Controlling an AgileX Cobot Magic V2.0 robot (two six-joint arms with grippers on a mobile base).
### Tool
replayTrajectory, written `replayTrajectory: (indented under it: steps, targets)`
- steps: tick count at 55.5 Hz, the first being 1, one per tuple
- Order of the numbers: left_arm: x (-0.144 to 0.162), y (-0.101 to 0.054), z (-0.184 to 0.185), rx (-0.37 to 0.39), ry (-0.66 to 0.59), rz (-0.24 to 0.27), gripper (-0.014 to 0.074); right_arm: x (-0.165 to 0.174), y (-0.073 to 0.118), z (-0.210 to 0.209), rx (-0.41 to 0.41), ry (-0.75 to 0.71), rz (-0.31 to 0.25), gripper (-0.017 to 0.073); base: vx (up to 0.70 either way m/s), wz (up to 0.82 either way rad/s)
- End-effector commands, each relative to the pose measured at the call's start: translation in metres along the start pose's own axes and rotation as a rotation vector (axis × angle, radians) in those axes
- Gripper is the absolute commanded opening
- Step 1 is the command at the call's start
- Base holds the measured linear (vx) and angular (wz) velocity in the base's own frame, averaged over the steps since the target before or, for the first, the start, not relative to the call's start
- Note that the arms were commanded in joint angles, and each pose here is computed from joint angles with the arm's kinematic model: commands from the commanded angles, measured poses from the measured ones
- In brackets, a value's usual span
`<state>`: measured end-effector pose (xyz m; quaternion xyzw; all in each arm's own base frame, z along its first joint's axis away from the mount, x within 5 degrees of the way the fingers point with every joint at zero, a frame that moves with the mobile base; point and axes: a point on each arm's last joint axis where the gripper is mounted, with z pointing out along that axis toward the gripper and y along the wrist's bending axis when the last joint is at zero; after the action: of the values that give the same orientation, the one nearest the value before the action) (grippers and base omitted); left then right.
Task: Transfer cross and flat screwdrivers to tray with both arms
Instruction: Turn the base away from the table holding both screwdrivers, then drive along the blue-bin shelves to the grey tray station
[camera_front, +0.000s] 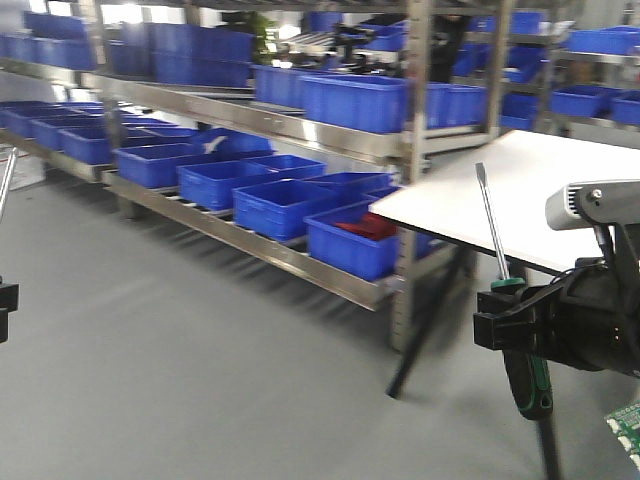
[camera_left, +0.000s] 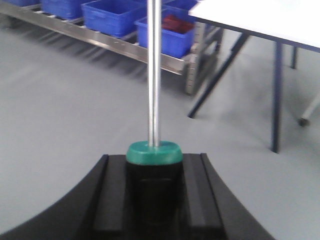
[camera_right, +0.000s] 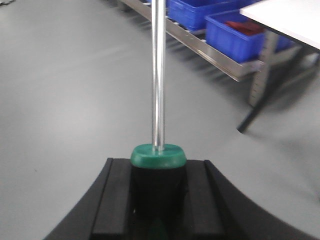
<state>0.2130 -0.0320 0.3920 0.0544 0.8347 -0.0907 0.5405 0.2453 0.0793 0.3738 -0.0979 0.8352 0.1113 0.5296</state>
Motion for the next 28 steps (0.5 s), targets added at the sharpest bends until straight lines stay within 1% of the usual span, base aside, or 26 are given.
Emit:
replayTrajectory:
  steps: [1, 28]
  targets:
    - [-0.0181, -0.0022, -0.0113, 0.001, -0.133, -0.010, -0.0003, -0.0205, 0.0011, -0.0132, -0.005, -0.143, -0.012, -0.0008, 0.57, 0.61]
    - [-0.0181, -0.0022, -0.0113, 0.001, -0.133, -0.010, -0.0003, -0.0205, 0.0011, -0.0132, -0.005, -0.144, -0.012, -0.0008, 0.57, 0.61]
